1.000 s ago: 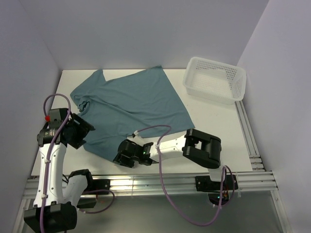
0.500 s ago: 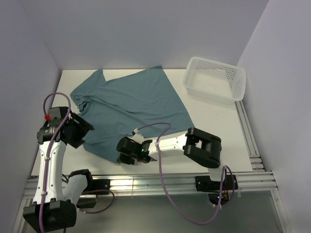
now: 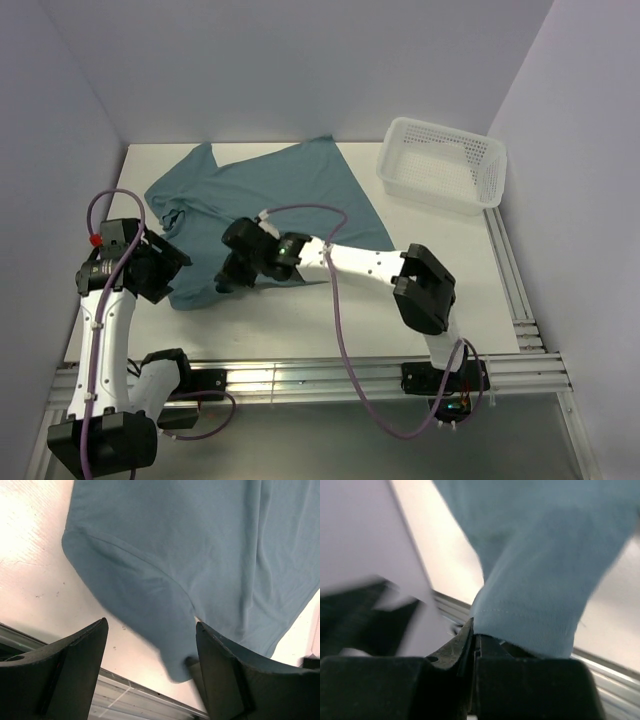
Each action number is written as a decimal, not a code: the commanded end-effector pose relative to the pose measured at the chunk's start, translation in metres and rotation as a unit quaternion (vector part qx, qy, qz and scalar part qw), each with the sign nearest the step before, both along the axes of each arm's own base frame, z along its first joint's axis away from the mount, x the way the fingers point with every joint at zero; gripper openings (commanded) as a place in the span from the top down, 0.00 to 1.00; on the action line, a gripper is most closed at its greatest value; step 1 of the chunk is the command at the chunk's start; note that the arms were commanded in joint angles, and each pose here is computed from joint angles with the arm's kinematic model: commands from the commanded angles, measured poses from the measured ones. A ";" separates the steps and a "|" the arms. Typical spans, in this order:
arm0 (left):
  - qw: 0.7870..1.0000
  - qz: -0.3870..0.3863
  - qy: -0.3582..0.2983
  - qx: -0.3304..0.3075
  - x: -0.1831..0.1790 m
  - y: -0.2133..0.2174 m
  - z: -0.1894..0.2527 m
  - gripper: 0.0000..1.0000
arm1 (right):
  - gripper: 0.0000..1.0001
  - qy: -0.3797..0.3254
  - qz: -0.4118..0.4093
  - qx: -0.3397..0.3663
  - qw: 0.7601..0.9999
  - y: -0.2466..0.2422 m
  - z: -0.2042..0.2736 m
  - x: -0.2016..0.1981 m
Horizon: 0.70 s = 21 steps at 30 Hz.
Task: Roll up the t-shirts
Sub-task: Fold the tshirt
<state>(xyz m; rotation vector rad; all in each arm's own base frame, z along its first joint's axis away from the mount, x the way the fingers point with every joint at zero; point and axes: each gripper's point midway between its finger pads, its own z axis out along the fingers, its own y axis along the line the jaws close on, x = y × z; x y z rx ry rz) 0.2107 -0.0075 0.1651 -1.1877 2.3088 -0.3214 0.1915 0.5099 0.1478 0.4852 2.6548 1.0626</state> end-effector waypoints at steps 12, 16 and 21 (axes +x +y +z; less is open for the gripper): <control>0.999 -0.022 -0.024 0.010 0.020 0.002 -0.023 0.25 | 0.36 -0.040 -0.025 0.025 0.999 -0.001 -0.039 0.132; 0.999 -0.035 -0.035 -0.001 0.021 -0.004 -0.029 0.26 | 0.32 -0.073 -0.018 0.034 0.997 -0.027 -0.020 0.147; 0.998 -0.040 -0.043 -0.021 0.021 -0.017 -0.042 0.29 | 0.39 -0.108 0.035 0.013 0.993 -0.066 -0.014 0.140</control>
